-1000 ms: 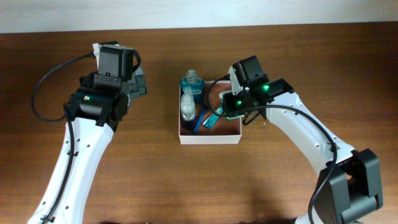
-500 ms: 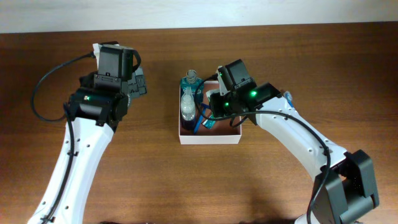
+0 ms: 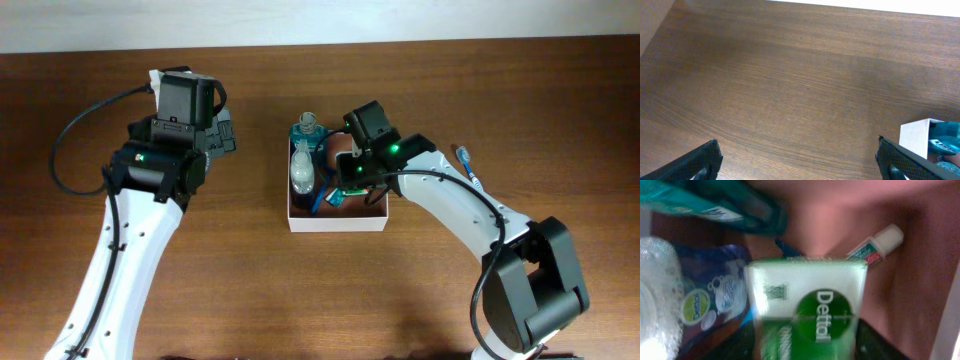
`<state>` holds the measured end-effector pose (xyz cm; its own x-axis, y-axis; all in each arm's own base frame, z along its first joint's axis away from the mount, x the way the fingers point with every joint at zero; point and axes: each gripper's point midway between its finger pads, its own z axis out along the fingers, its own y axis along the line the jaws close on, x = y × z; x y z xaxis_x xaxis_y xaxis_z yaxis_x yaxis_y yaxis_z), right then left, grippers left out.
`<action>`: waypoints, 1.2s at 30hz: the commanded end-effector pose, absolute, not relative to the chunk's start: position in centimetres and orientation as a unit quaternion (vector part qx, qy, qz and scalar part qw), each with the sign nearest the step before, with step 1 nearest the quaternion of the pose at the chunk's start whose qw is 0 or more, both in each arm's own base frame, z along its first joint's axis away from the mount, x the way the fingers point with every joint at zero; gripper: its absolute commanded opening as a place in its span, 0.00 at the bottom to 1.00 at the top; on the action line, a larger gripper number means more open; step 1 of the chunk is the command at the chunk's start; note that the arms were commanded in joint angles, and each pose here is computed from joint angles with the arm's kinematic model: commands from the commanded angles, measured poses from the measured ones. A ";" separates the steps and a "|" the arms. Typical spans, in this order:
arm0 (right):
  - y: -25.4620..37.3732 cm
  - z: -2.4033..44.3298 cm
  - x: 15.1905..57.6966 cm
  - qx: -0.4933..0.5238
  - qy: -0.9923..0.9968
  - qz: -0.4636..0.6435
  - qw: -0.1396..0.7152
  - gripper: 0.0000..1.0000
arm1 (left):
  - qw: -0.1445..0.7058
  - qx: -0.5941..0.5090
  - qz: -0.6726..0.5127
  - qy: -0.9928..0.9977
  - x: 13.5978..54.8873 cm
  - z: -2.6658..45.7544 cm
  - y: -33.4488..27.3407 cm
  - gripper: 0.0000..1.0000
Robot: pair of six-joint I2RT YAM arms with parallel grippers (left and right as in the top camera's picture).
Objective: Pack container
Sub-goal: 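Carry the Dettol soap bar with right gripper into the box and release, then move right gripper back to the blue toothbrush and grasp it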
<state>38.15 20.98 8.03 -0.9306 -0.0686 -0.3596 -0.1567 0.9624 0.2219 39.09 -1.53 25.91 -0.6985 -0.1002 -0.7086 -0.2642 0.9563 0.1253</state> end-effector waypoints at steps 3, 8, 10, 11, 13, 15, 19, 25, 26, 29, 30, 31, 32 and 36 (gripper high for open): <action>21.7 8.5 38.7 -0.060 0.970 0.139 0.188 0.77 | 0.379 -0.102 0.116 0.913 39.3 26.2 -1.2 0.99; 22.0 11.2 39.3 -0.088 0.962 0.159 0.205 0.81 | 0.379 -0.102 0.116 0.913 39.3 26.2 -1.2 1.00; 21.3 12.9 39.5 -0.103 0.958 0.155 0.218 0.84 | 0.379 -0.102 0.116 0.913 39.3 26.2 -1.2 0.99; 20.7 13.5 39.6 -0.105 0.958 0.149 0.222 0.87 | 0.379 -0.102 0.116 0.913 39.3 26.2 -1.2 0.99; 18.6 14.8 39.7 -0.092 0.962 0.124 0.227 0.89 | 0.379 -0.102 0.116 0.913 39.3 26.2 -1.2 0.99; 16.1 15.6 39.6 -0.080 0.966 0.096 0.227 0.91 | 0.379 -0.102 0.116 0.913 39.3 26.2 -1.2 0.99; 10.0 16.1 39.0 -0.035 0.976 0.033 0.213 0.94 | 0.379 -0.102 0.116 0.913 39.3 26.2 -1.2 0.99; 1.6 14.7 38.3 0.022 0.984 -0.040 0.170 0.98 | 0.379 -0.102 0.116 0.913 39.3 26.2 -1.2 0.99; 0.7 14.3 38.2 0.025 0.985 -0.044 0.165 0.98 | 0.379 -0.102 0.116 0.913 39.3 26.2 -1.2 0.99; -2.1 12.9 38.1 0.046 0.985 -0.053 0.156 0.99 | 0.379 -0.102 0.116 0.913 39.3 26.2 -1.2 0.99; -3.1 12.4 38.1 0.058 0.985 -0.054 0.154 1.00 | 0.379 -0.102 0.116 0.913 39.3 26.2 -1.2 0.99; -3.7 12.0 38.1 0.062 0.985 -0.055 0.153 1.00 | 0.379 -0.102 0.116 0.913 39.3 26.2 -1.2 0.99; -4.8 11.1 38.0 0.074 0.984 -0.057 0.153 1.00 | 0.379 -0.102 0.116 0.913 39.3 26.2 -1.2 0.99; -6.0 9.1 37.8 0.076 0.984 -0.057 0.151 0.99 | 0.378 -0.102 0.116 0.913 39.3 26.2 -1.2 0.99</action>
